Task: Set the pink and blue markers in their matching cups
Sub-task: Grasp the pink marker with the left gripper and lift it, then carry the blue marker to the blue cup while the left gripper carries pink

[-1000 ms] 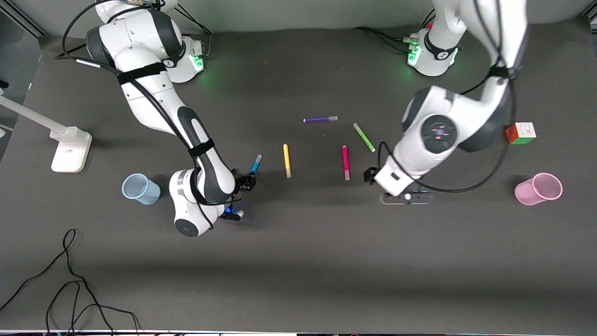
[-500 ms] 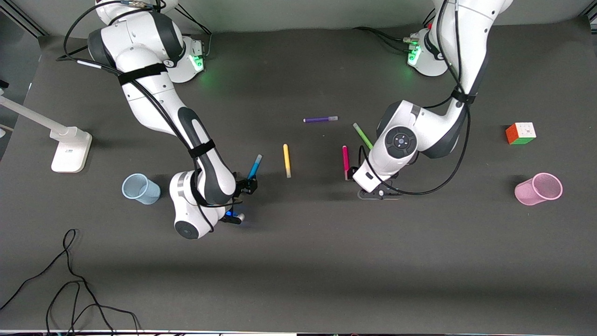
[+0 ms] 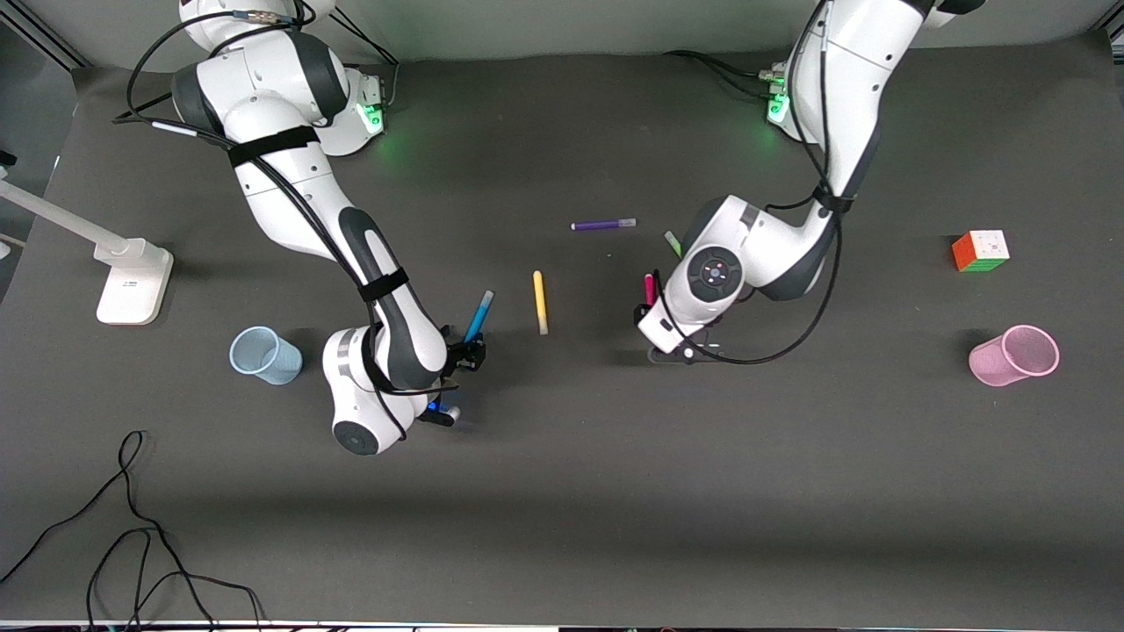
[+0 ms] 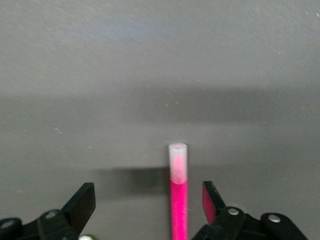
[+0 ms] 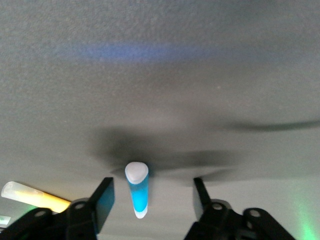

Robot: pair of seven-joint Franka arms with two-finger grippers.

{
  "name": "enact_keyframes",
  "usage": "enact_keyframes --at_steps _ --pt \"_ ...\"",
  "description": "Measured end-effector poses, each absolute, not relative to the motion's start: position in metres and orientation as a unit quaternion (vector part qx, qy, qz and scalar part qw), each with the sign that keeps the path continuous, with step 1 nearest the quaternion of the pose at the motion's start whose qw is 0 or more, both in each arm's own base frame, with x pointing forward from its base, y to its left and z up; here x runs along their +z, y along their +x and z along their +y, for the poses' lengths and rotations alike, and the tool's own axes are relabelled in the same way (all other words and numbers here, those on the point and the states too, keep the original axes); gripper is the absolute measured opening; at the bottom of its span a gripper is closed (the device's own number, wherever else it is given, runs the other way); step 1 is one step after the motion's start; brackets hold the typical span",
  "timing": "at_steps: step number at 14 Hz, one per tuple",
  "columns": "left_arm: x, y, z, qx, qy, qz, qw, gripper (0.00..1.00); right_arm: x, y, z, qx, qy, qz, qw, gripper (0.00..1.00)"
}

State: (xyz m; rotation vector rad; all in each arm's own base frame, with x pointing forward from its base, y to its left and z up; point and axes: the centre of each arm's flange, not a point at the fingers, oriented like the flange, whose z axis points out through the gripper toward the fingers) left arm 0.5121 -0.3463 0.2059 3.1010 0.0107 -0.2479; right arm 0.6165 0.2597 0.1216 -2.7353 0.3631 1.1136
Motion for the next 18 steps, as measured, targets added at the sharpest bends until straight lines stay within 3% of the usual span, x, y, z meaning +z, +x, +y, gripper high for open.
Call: enact_keyframes --at_steps 4,5,6,11,16,18 --pt "0.199 0.503 -0.355 -0.081 0.997 -0.003 0.014 0.91 0.123 0.617 0.26 0.374 -0.916 0.123 0.083 0.22" --pt "0.194 0.499 -0.357 -0.075 0.997 -0.005 0.018 0.91 0.125 0.619 0.26 0.372 -0.916 0.123 0.084 0.18" --pt "0.188 0.494 -0.358 -0.068 0.997 -0.007 0.022 0.84 0.125 0.619 0.26 0.371 -0.917 0.123 0.084 0.18" --pt "0.173 0.481 -0.357 -0.063 0.998 -0.01 0.024 0.78 0.156 0.636 0.258 0.345 -0.921 0.17 0.062 0.18" --pt "0.178 0.484 -0.356 -0.059 0.998 -0.009 0.025 0.21 0.261 0.663 0.225 0.253 -0.95 0.183 0.003 0.18" --pt "0.178 0.484 -0.356 -0.058 0.998 -0.009 0.025 0.17 0.298 0.671 0.201 0.216 -0.958 0.186 -0.023 0.18"
